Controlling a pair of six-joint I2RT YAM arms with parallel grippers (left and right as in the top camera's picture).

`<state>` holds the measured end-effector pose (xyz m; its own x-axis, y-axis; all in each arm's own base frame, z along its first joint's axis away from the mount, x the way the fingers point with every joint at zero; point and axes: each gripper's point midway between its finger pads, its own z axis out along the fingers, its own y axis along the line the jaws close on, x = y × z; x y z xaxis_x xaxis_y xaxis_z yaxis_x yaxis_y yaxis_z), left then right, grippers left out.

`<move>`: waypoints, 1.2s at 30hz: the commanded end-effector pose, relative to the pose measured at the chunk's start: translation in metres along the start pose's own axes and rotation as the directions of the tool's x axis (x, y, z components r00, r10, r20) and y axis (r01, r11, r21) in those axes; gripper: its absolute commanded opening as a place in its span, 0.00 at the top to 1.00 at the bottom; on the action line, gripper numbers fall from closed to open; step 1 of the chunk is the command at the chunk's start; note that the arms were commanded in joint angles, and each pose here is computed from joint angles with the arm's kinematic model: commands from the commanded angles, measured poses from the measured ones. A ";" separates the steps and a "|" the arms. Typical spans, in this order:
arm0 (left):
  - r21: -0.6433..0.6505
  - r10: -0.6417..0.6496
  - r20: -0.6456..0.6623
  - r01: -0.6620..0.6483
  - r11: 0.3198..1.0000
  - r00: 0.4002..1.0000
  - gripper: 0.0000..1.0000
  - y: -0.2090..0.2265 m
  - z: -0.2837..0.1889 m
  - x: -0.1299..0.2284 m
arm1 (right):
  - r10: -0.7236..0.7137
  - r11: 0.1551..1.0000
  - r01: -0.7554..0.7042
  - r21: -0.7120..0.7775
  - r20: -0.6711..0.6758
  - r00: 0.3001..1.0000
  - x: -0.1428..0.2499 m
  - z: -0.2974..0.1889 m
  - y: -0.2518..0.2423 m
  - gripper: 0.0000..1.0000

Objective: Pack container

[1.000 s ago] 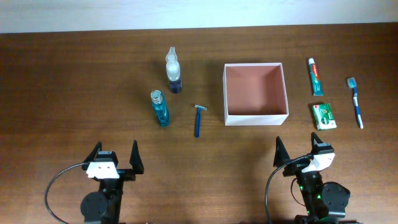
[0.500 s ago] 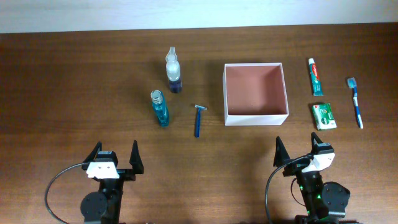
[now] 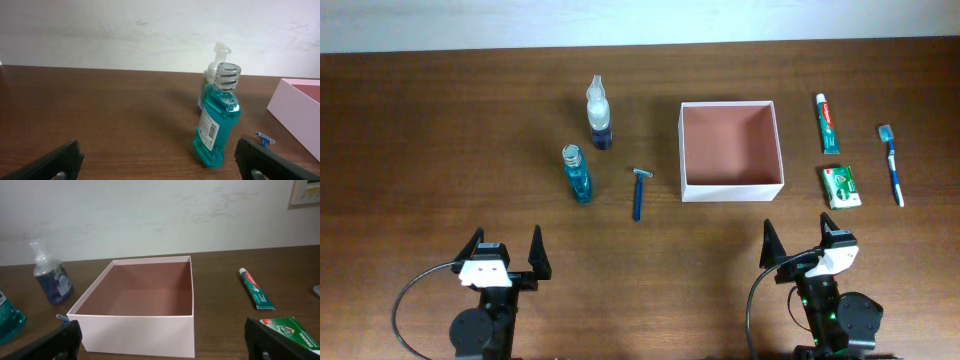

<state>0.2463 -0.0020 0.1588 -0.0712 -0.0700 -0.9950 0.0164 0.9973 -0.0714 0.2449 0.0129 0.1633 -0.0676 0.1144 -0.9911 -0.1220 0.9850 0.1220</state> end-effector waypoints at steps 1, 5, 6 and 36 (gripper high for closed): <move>-0.021 0.016 -0.005 -0.016 1.000 1.000 0.01 0.004 0.000 0.002 | 0.003 1.000 -0.003 -0.007 -0.001 1.000 0.002 0.000 0.002 0.01; -0.021 0.016 -0.005 -0.016 1.000 1.000 0.01 0.004 0.000 0.002 | 0.003 1.000 -0.003 -0.007 -0.001 1.000 0.002 0.000 0.002 0.01; -0.021 0.016 -0.005 -0.016 1.000 1.000 0.01 0.004 0.000 0.002 | 0.003 1.000 -0.003 -0.007 -0.001 1.000 0.002 0.000 0.002 0.01; 0.096 0.008 0.196 -0.027 0.995 0.981 0.01 -0.018 -0.006 -0.048 | 0.003 1.000 -0.003 -0.007 -0.001 1.000 0.002 0.000 0.002 0.01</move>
<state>0.2467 -0.0050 0.1843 0.0310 -0.0680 -0.9972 0.0415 0.9969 -0.0667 0.2448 0.0129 0.1632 -0.0679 0.1137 -0.9912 -0.1220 0.9851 0.1214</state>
